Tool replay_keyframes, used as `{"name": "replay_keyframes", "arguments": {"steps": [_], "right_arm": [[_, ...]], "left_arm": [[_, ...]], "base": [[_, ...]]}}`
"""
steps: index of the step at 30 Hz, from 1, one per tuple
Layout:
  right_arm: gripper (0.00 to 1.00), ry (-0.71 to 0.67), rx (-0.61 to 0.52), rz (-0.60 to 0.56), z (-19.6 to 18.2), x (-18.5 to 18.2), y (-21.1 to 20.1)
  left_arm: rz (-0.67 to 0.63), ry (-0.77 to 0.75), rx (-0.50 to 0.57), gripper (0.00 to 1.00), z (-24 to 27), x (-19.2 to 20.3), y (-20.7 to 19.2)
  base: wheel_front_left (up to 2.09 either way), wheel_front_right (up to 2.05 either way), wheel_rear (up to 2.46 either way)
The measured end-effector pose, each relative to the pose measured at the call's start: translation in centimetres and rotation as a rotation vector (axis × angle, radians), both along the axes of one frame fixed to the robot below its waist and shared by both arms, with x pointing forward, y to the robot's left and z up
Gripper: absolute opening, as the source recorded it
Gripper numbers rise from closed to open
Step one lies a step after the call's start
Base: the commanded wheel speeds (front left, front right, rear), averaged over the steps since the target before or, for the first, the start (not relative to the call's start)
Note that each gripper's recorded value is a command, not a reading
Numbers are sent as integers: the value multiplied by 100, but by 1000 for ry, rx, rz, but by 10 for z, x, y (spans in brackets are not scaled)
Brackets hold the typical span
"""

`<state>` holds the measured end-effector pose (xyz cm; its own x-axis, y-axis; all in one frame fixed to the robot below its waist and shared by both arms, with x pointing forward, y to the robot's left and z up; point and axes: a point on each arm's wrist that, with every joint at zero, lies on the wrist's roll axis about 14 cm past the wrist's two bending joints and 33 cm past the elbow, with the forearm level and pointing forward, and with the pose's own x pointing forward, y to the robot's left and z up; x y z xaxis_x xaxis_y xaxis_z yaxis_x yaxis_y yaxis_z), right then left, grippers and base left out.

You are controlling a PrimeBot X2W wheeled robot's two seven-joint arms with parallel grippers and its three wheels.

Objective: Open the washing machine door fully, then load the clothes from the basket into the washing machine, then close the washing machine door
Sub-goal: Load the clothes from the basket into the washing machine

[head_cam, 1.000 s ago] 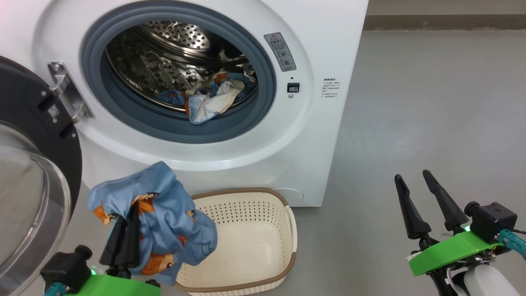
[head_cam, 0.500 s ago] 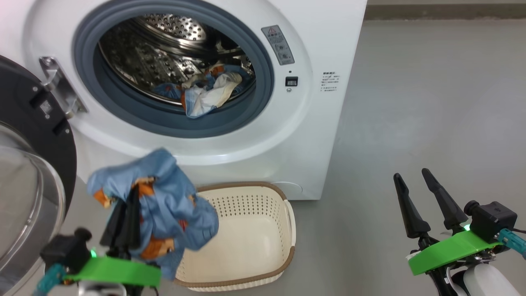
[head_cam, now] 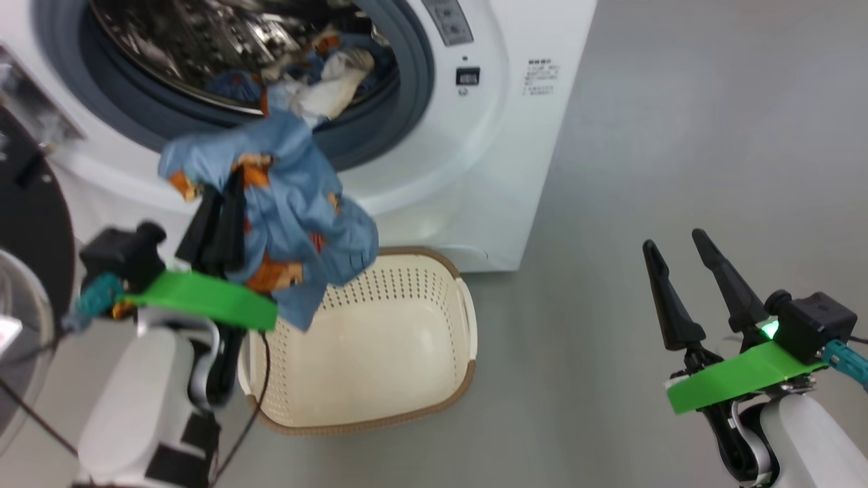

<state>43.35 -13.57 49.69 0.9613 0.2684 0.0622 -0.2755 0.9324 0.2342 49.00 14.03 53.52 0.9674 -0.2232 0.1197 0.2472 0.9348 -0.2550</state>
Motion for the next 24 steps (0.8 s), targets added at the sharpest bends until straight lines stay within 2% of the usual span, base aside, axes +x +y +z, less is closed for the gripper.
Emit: {"name": "replay_keyframes", "arguments": {"steps": [15,24], "right_arm": [[100,72,-6,-27,-44,40,-3],[100,137,-26,-72,-77,48,-16]], "left_arm": [[-17,47,69,0,-23,126,-8],[-13,90,83,0,-57,181,-12]], "base": [[0,0,0],[0,0,0]]}}
